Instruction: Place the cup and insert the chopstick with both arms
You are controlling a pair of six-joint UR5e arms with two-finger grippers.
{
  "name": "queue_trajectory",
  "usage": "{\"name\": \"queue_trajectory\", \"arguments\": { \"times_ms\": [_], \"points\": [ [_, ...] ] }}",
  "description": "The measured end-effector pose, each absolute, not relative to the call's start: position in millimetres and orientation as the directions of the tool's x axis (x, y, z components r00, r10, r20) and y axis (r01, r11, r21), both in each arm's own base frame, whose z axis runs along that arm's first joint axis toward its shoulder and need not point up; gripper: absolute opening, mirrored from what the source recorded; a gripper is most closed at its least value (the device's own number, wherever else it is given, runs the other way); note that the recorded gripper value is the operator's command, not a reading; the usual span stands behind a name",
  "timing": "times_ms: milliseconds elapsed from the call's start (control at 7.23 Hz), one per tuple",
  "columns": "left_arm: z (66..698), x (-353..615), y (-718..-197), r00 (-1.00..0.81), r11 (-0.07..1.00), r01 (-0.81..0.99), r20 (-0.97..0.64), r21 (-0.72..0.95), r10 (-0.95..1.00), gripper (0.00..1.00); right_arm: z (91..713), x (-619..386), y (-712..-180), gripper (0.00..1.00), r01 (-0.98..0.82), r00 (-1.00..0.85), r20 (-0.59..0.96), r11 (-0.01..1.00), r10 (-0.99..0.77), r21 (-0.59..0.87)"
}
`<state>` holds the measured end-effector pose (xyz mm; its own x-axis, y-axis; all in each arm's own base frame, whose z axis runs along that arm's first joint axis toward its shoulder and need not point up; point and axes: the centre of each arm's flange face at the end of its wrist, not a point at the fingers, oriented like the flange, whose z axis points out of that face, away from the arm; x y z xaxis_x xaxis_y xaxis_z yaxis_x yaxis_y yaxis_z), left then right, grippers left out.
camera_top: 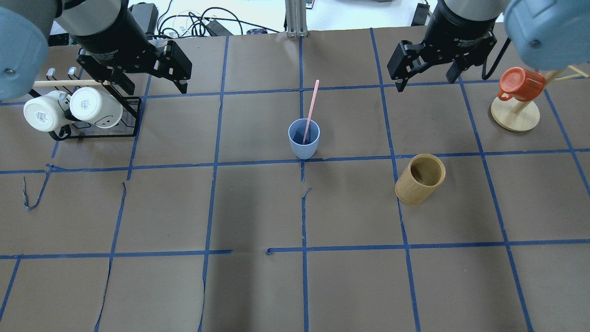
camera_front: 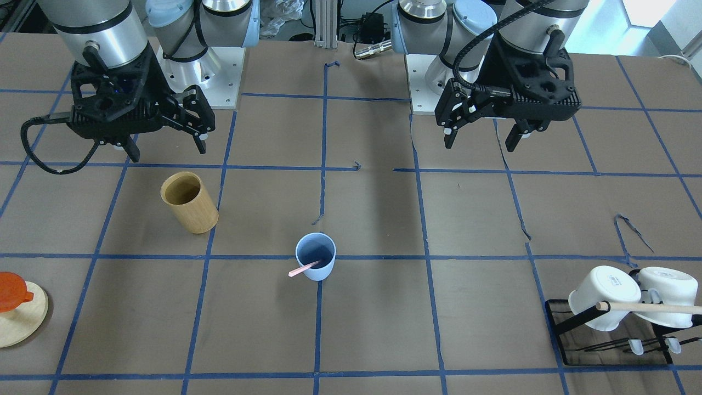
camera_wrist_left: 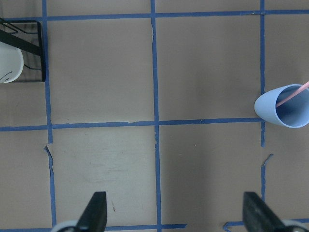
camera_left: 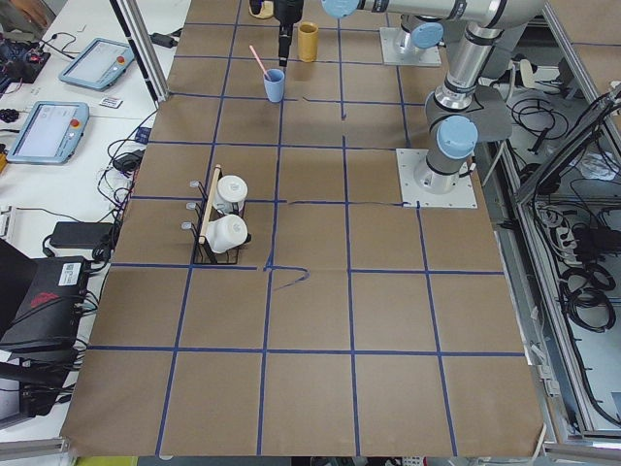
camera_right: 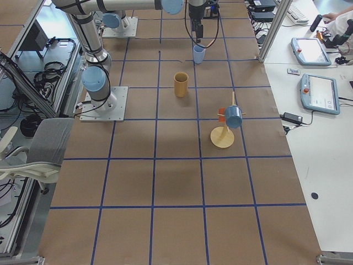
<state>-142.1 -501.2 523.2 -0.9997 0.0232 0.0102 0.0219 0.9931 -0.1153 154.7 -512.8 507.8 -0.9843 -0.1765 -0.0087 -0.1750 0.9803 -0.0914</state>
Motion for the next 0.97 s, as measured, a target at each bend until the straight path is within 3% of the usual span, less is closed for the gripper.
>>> {"name": "queue_trajectory", "arguments": {
  "times_ms": [968],
  "points": [
    [522.8, -142.0, -500.2, -1.000, 0.993, 0.025, 0.009, -0.113, 0.026, 1.00, 502.3, 156.8, -511.6, 1.00, -0.178, -0.984, -0.007, 0.981, -0.179, -0.079]
  ]
}}
